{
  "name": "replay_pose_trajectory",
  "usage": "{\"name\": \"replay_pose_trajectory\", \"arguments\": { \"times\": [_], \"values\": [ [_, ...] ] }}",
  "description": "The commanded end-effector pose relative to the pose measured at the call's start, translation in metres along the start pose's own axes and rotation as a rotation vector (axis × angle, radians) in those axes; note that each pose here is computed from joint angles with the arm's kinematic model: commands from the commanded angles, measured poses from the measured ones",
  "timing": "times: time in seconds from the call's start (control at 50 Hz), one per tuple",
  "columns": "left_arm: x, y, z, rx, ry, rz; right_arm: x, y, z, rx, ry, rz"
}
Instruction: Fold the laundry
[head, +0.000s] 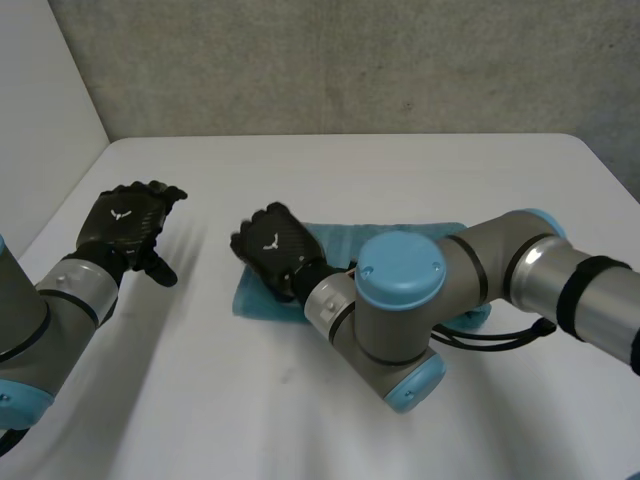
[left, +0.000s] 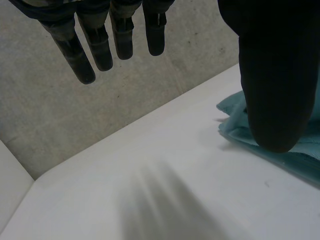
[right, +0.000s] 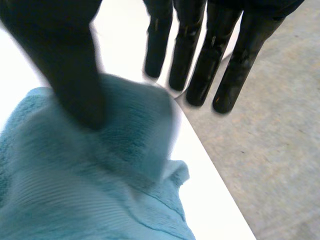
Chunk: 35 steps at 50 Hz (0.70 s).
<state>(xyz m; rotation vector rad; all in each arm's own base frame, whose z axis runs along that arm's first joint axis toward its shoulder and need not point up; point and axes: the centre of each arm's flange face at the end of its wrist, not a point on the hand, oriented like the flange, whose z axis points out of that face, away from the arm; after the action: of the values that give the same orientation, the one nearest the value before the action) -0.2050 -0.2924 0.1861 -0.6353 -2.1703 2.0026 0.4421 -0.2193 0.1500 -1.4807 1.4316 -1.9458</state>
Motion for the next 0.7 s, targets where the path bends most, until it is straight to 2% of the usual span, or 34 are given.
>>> {"name": "replay_pose_trajectory", "arguments": {
  "times": [0.02,0.04,0.1,0.14,0.16,0.2,0.22,0.26,0.34,0.42,0.48,0.5,0.62,0.7],
  "values": [
    [0.003,-0.003,0.000,0.009,0.010,0.002,0.052,-0.028,-0.013,-0.015,0.170,0.083],
    [0.003,-0.003,0.000,0.009,0.010,0.002,0.082,-0.027,-0.025,-0.058,0.250,0.164],
    [0.008,-0.010,0.002,0.035,0.031,0.007,0.092,-0.023,-0.030,-0.078,0.277,0.195],
    [0.019,-0.018,0.004,0.061,0.063,0.014,0.121,-0.011,-0.054,-0.159,0.338,0.308],
    [0.023,-0.020,0.004,0.071,0.075,0.016,0.121,-0.011,-0.054,-0.159,0.339,0.309],
    [0.034,-0.028,0.006,0.098,0.107,0.019,0.140,0.010,-0.082,-0.270,0.384,0.406],
    [0.039,-0.028,0.007,0.099,0.119,0.020,0.141,0.010,-0.082,-0.271,0.384,0.406],
    [0.046,-0.029,0.012,0.103,0.140,0.022,0.155,0.044,-0.114,-0.406,0.433,0.493],
    [0.066,-0.033,0.025,0.120,0.191,0.028,0.154,0.060,-0.129,-0.458,0.424,0.529],
    [0.081,-0.024,0.043,0.061,0.234,0.027,0.151,0.084,-0.147,-0.507,0.407,0.586],
    [0.082,-0.021,0.046,0.043,0.240,0.026,0.149,0.104,-0.158,-0.505,0.426,0.601],
    [0.084,-0.011,0.058,-0.009,0.240,0.024,0.149,0.105,-0.158,-0.501,0.430,0.597],
    [0.086,0.000,0.066,-0.037,0.243,0.021,0.146,0.116,-0.157,-0.486,0.439,0.589],
    [0.086,0.007,0.065,-0.059,0.245,0.017,0.138,0.138,-0.157,-0.535,0.429,0.622]
  ]
}}
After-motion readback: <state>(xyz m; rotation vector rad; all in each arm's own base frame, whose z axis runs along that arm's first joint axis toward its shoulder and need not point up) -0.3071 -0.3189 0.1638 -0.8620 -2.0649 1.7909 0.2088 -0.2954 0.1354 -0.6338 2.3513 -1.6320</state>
